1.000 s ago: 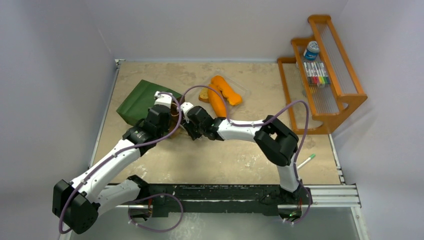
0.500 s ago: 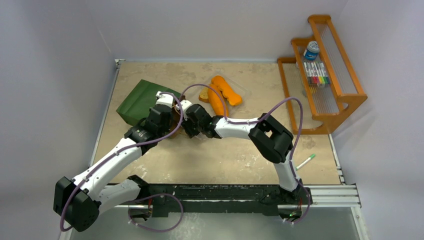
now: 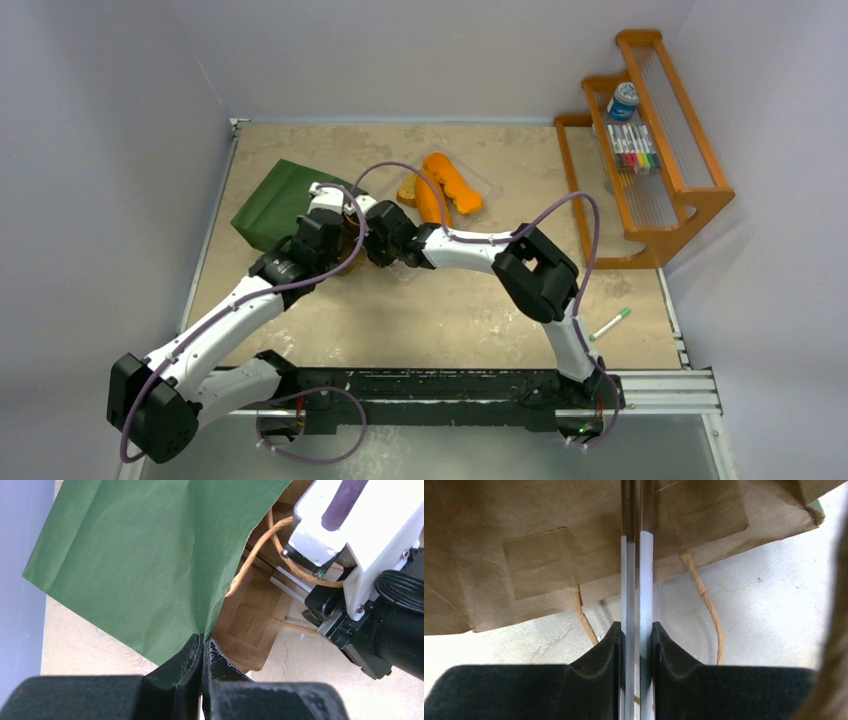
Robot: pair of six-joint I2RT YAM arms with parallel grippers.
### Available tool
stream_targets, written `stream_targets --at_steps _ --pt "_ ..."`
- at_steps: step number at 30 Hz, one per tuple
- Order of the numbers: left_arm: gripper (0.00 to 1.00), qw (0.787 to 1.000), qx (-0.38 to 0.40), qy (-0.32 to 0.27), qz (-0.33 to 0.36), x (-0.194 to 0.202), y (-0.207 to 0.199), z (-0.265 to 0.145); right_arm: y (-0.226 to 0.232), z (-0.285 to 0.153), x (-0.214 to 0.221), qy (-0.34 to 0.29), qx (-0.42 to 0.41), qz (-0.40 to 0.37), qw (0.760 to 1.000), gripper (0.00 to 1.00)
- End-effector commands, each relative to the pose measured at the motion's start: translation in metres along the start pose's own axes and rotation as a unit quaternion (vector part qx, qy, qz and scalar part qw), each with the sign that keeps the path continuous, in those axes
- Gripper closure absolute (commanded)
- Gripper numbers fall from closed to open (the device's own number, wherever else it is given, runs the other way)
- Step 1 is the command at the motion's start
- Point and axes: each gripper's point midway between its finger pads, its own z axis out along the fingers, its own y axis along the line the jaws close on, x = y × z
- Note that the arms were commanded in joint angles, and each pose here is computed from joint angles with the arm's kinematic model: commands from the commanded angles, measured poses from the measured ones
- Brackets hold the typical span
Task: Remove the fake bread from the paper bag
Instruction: Take out the fake bread from the paper bag.
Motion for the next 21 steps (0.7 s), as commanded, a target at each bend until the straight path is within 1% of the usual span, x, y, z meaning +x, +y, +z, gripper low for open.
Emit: stream_targets --at_steps 1,9,16,21 --pt "1.0 0.997 -0.039 -0.044 -0.055 -0.028 0.017 -0.008 0.0 -0.026 -0.026 -0.011 0.002 0.011 1.0 1.0" --pt "1.0 0.985 -0.121 -0.072 -0.102 -0.047 0.047 -0.02 -0.009 -0.072 -0.031 -0.007 0.029 0.043 0.999 1.0" --pt "1.0 0.977 -0.156 -0.073 -0.122 -0.055 0.054 -0.018 -0.017 -0.109 -0.037 -0.024 0.05 0.066 0.996 1.0" --pt "1.0 0.973 -0.179 -0.072 -0.13 -0.059 0.055 -0.013 -0.019 -0.134 -0.025 -0.018 0.056 0.075 0.995 1.0"
